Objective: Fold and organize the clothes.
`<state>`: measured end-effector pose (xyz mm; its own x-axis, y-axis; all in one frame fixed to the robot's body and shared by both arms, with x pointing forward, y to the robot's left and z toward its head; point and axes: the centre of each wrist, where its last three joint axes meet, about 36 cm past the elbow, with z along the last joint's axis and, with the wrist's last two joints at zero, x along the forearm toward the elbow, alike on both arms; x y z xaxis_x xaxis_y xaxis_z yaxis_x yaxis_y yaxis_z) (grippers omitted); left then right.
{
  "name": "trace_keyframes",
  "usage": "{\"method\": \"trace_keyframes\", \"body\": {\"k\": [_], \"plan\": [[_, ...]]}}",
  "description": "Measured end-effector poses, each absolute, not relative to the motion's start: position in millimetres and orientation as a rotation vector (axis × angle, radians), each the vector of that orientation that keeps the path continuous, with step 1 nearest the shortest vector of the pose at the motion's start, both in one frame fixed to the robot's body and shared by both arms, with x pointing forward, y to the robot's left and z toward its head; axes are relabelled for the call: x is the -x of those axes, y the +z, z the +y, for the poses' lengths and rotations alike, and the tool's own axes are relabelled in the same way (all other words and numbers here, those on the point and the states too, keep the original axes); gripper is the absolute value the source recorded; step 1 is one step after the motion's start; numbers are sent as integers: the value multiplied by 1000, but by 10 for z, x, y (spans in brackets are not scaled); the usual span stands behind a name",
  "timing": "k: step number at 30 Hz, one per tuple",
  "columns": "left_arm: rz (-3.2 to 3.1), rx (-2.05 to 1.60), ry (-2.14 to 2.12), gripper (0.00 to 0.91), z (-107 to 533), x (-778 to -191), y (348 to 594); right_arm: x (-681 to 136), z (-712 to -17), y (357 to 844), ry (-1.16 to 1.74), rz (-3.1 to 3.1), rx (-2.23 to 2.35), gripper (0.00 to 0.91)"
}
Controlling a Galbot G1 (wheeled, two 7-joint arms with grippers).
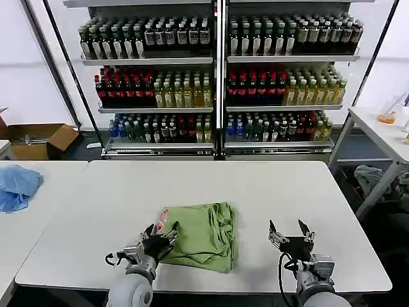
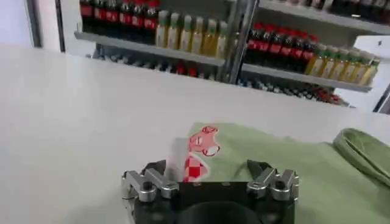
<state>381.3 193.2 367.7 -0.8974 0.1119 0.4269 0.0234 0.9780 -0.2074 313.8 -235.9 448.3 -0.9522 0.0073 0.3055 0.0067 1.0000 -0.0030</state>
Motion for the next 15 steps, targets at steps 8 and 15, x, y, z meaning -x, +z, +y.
{"method": "trace_keyframes", "body": {"k": [8,15], "plan": [[-2610,117,439,60,1973,-3786,3662,-3136,-2336,4502,-5,-2836,7,907],[-2565,149,618,40,1993,-3783,3692,-3127,-2320,4499,-12,-2835,9,907]]}}
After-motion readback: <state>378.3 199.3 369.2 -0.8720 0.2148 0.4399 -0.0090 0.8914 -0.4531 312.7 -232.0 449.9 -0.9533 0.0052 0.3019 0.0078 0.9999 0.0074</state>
